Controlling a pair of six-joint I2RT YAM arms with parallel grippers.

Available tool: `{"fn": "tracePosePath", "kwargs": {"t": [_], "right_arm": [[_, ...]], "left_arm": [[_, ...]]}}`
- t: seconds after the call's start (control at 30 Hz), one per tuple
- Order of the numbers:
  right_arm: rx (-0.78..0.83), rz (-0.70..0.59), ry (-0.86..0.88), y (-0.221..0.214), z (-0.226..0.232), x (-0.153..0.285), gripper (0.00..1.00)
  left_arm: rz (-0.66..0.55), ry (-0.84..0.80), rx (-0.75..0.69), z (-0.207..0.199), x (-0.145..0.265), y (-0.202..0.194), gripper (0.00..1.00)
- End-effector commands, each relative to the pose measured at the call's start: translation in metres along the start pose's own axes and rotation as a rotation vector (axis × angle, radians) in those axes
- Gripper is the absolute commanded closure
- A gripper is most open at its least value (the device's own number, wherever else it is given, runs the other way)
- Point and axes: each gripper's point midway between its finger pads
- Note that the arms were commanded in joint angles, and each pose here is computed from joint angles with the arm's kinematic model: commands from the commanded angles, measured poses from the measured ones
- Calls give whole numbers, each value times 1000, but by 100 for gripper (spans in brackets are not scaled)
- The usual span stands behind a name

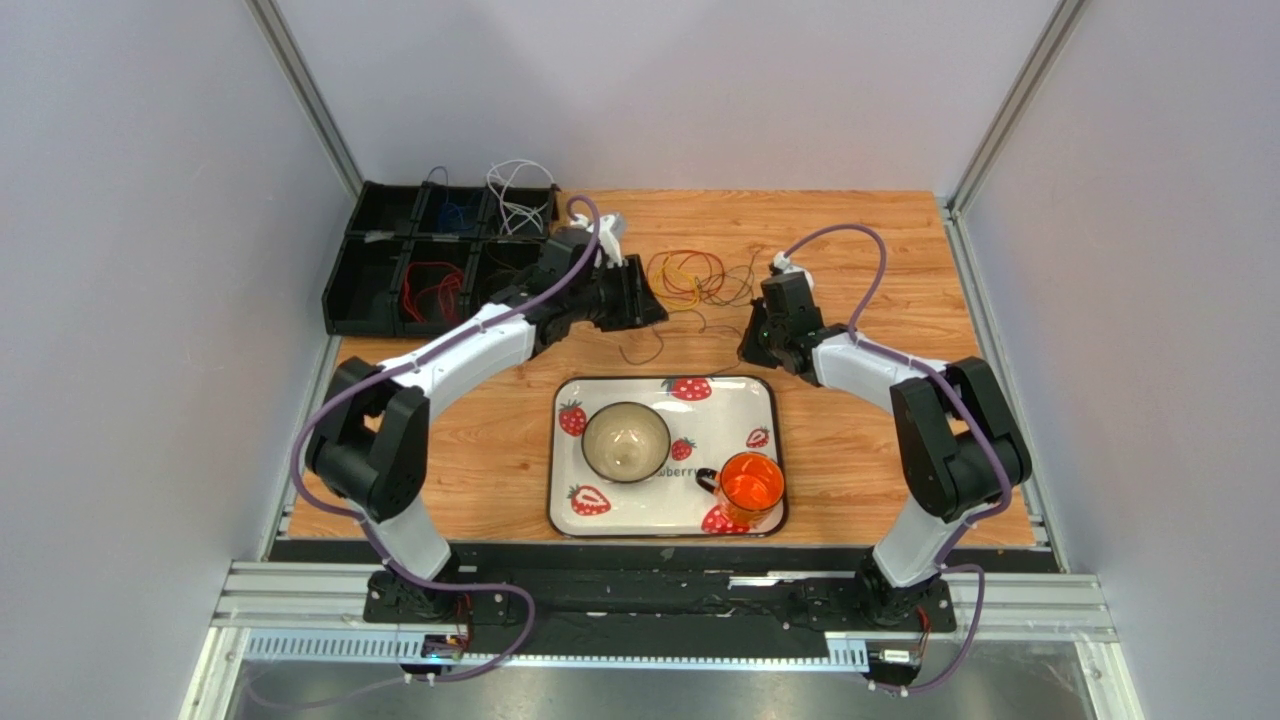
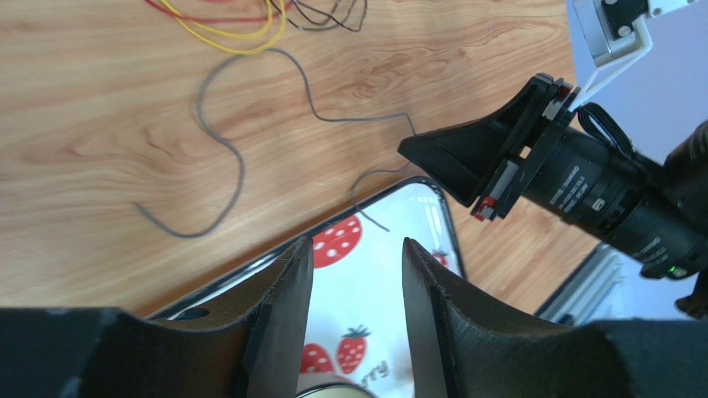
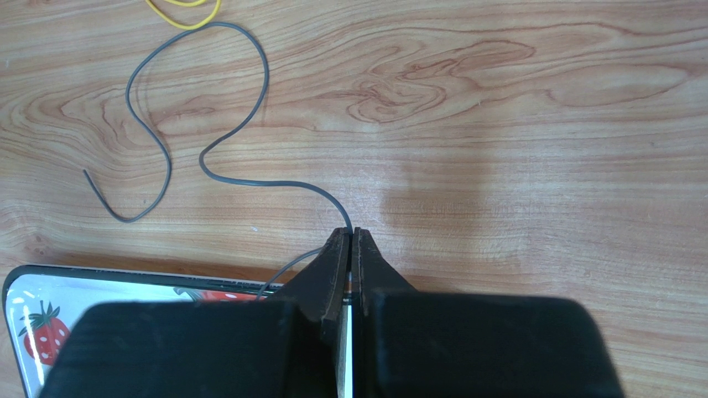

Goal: Untangle the cables

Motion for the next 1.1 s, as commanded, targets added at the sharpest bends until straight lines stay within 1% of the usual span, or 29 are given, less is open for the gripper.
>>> {"fn": "tracePosePath", "kwargs": {"t": [0.0, 0.03, 0.17, 0.27, 0.33, 0.37, 0.5, 0.6, 0.63, 0.67, 0.7, 0.73, 0.77, 0.83, 0.97, 1.0, 1.07], "right_arm": [[-6, -88, 24, 24, 6, 10, 100], [-8, -98, 27, 26, 7, 11, 100], [-10, -107, 27, 25, 6, 14, 100], [-11, -109, 25, 26, 5, 13, 100], [-12, -109, 25, 25, 6, 14, 100], [-12, -113, 26, 26, 6, 14, 100], [-15, -122, 29, 26, 6, 17, 100], [-17, -118, 28, 22, 5, 19, 100], [-13, -155, 45, 31, 8, 21, 100], [-13, -155, 50, 27, 8, 22, 100], [-10, -166, 58, 27, 8, 24, 100], [-7, -200, 81, 35, 13, 29, 100], [-5, -198, 83, 30, 11, 29, 100], [-7, -225, 89, 34, 12, 33, 100], [-4, -229, 91, 34, 12, 33, 100], [1, -225, 124, 32, 18, 34, 100], [0, -227, 126, 32, 18, 35, 100]], "left_arm": [[13, -35, 187, -25, -28, -8, 47], [13, -37, 243, -31, -32, -7, 47], [25, -25, 341, -34, -55, -17, 44], [10, -12, 411, -36, -64, -16, 43], [9, -9, 493, -35, -69, -19, 43], [1, -45, 514, -39, -75, -15, 43], [31, -61, 606, -42, -93, -18, 43], [8, -36, 637, -40, -101, -15, 43], [-2, -18, 645, -38, -103, -14, 43], [5, -4, 651, -35, -107, -17, 43], [6, -18, 653, -43, -109, -11, 43], [36, 14, 662, -36, -117, -20, 43], [47, 26, 665, -34, -119, -21, 43], [60, 32, 676, -35, -126, -24, 43], [63, 30, 698, -37, -130, -26, 43], [63, 31, 700, -37, -131, -26, 44], [85, 28, 708, -38, -134, -30, 45]]}}
Point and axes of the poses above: each gripper's point midway between its finger pads, its own x axis back along the fingers, its own z axis along the line the jaws close on, y = z × x, and after that the axes turned 13 degrees about x, right-handed
